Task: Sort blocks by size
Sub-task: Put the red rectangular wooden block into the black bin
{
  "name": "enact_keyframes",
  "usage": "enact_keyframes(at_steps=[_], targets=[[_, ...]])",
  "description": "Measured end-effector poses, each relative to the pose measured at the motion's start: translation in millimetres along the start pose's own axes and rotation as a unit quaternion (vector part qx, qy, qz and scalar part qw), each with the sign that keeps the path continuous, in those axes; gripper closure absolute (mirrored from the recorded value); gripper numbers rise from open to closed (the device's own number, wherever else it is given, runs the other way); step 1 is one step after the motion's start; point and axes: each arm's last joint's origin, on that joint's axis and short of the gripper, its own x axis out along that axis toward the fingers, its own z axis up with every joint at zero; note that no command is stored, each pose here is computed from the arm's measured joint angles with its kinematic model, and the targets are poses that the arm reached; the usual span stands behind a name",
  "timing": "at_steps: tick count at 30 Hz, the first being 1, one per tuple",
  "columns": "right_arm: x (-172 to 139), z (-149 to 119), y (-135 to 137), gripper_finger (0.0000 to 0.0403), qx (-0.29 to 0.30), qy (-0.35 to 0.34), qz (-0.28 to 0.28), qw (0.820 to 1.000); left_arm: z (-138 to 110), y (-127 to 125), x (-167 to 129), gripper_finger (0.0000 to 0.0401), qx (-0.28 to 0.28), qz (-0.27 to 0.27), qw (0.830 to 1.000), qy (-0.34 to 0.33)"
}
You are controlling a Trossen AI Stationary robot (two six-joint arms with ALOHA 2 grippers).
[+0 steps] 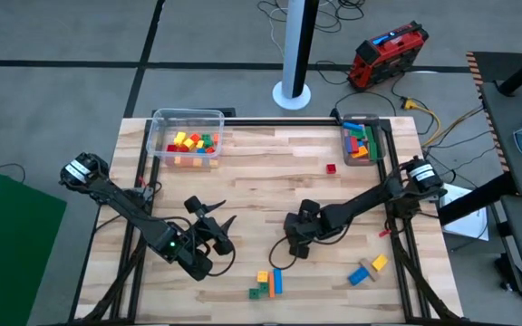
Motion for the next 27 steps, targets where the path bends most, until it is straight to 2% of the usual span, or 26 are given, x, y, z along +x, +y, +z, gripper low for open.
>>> enact_keyframes(at_steps=[4,5,10,13,17,19,22,24,27], targets=[[-1,2,1,0.0307,0.012,0.0,0.004,1.0,-1,0,0,0.018,-0.001,0.0,1.0,0.0],[-2,2,1,0.0316,0.013,-0.001,0.005,1.0,-2,0,0,0.018,-0.001,0.0,1.0,0.0],[-5,3,1,0.0314,0.015,-0.004,0.007,1.0,-2,0,0,0.018,0.0,0.0,1.0,0.0],[-18,6,-4,0.0314,0.015,0.015,-0.007,1.0,-2,0,0,0.018,0.0,0.0,1.0,0.001],[-58,20,-29,0.0314,0.035,0.024,-0.11,0.993,-2,0,0,0.018,0.001,0.0,1.0,0.001],[-80,24,-48,0.0314,0.046,0.027,-0.193,0.98,-2,0,0,0.018,0.0,0.0,1.0,0.001],[-109,30,-81,0.0314,0.095,0.013,-0.304,0.948,-2,0,0,0.018,-0.001,0.0,1.0,0.0],[-125,32,-108,0.0314,0.148,0.008,-0.358,0.922,-1,0,0,0.018,-0.003,0.0,1.0,-0.001],[-130,31,-150,0.0314,0.224,0.036,-0.398,0.889,-1,0,0,0.018,-0.007,0.0,1.0,-0.001]])
